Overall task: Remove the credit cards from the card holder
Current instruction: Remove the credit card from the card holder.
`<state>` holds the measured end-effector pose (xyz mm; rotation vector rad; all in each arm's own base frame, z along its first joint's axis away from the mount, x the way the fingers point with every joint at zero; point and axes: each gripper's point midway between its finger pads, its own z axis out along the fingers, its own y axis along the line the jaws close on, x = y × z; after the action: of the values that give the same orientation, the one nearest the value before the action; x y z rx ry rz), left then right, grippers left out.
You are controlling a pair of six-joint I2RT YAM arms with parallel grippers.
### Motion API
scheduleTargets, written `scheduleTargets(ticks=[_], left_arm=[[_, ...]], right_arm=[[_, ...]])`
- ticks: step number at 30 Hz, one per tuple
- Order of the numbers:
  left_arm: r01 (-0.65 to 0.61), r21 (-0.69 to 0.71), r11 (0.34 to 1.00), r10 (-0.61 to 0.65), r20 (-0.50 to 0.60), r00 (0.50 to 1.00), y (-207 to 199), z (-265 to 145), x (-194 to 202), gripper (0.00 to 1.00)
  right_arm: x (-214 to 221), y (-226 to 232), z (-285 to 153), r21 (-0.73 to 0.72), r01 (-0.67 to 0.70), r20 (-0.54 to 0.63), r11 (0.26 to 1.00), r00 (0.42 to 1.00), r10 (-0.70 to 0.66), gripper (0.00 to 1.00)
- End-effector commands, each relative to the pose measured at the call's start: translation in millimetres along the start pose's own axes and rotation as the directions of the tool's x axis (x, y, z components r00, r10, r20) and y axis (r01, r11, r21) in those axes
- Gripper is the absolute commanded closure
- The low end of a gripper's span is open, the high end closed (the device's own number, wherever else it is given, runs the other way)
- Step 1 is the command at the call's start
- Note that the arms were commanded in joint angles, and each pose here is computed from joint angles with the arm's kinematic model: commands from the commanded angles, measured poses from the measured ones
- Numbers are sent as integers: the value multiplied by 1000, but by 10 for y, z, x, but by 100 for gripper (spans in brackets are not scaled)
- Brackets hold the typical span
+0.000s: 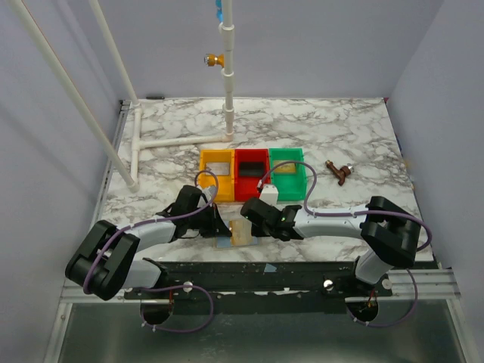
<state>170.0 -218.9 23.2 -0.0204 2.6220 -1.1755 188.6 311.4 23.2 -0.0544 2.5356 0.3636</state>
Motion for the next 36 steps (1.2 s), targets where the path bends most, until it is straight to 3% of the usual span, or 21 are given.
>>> scheduleTargets(ticks=[1,3,8,10,15,27,36], left_arm=[[-1,-82,997,2,11,1000,168,-13,-10,100],[-3,-79,997,4,12,1000,160,-14,-14,100],[-3,-39,999,3,10,1000,53,10,-59,100],[-1,-36,999,1,7,1000,34,25,-71,100],[0,-30,1000,0,2,1000,6,49,-85,100],[8,-29,1000,-8,-3,1000,22,75,-68,100],[9,-31,999,-9,-2,1000,36,72,-52,100]], right_arm=[[319,-584,37,185,117,-99,976,990,-100,91],[293,-546,23,174,119,-95,978,990,-103,90],[127,-330,-56,101,111,-52,989,993,-106,64],[84,-293,-60,99,116,-46,988,993,-112,59],[105,-278,-24,117,135,-54,984,990,-129,56],[-5,15,-117,5,110,-4,994,994,-110,46],[31,28,-98,4,112,-5,994,994,-112,44]])
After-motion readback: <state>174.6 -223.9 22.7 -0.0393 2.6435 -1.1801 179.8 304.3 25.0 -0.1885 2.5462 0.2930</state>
